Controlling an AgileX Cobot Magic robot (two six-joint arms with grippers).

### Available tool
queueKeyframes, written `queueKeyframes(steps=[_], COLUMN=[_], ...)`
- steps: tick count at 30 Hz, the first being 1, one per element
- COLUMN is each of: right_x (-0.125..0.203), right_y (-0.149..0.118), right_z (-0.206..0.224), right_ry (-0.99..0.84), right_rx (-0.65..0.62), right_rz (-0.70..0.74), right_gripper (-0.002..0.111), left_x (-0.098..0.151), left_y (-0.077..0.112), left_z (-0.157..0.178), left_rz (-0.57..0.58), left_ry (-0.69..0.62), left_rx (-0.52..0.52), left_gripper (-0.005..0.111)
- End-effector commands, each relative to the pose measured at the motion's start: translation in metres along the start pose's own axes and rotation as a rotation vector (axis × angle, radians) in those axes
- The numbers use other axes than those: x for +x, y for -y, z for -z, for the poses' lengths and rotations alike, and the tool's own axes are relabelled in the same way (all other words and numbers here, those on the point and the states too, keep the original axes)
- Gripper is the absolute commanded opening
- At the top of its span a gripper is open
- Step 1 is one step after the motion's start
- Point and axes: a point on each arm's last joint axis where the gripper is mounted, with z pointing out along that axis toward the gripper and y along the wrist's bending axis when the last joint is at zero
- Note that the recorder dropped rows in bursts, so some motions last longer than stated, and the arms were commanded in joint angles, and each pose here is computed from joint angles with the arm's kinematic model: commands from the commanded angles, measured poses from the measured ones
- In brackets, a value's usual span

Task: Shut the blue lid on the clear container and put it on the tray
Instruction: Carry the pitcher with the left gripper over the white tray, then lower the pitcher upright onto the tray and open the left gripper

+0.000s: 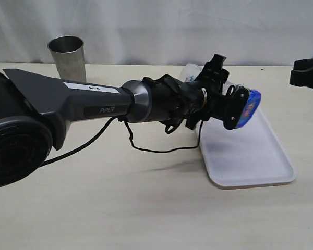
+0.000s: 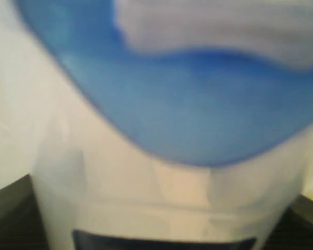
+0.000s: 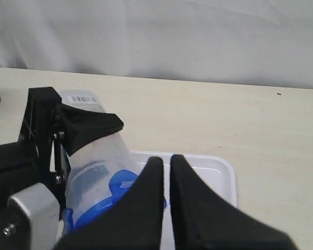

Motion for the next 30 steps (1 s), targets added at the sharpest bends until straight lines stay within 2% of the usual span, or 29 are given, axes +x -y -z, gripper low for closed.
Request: queueKeyframes(steps=[1, 4, 6, 12, 18, 20, 25, 27, 28, 30], right_x=[0.0, 0.0, 0.0, -0.004, -0.011, -0.016, -0.025, -0.026, -0.026, -0.025], right_y=[0.001, 0.001, 0.001, -0.004, -0.008, -0.011, -0.018, -0.019, -0.019, -0.019], right_z=[0.002, 0.002, 0.002, 0.002, 0.01, 0.018, 0.036, 0.039, 0.039, 0.038], right_ry=[0.002, 0.003, 0.004, 0.049, 0.093, 0.122, 0.184, 0.192, 0.192, 0.186], right_rx=[0.008, 0.008, 0.008, -0.045, -0.058, -0.058, -0.057, -0.057, -0.057, -0.057], right_rz=[0.002, 0.0, -0.009, -0.052, -0.046, -0.032, -0.009, -0.004, -0.004, -0.007], right_gripper=[0.005, 0.005, 0.005, 0.005, 0.005, 0.005, 0.005, 0.005, 0.005, 0.005], left_x=[-0.007, -0.007, -0.007, -0.01, -0.021, -0.023, -0.024, -0.019, -0.018, -0.017], left_y=[-0.016, -0.021, -0.022, -0.02, -0.007, 0.003, 0.009, 0.01, 0.014, 0.027], left_z=[0.002, 0.005, 0.007, 0.011, 0.005, -0.001, -0.009, -0.013, -0.017, -0.024], left_rz=[0.333, 0.49, 0.556, 0.738, 0.922, 1.003, 1.189, 1.308, 1.373, 1.397], left_ry=[0.2, 0.348, 0.429, 0.568, 0.699, 0.729, 0.819, 0.835, 0.863, 0.846], left_rx=[0.032, 0.102, 0.154, 0.251, 0.322, 0.345, 0.32, 0.288, 0.281, 0.288], left_gripper=[0.0, 0.0, 0.0, 0.0, 0.0, 0.0, 0.0, 0.0, 0.0, 0.0])
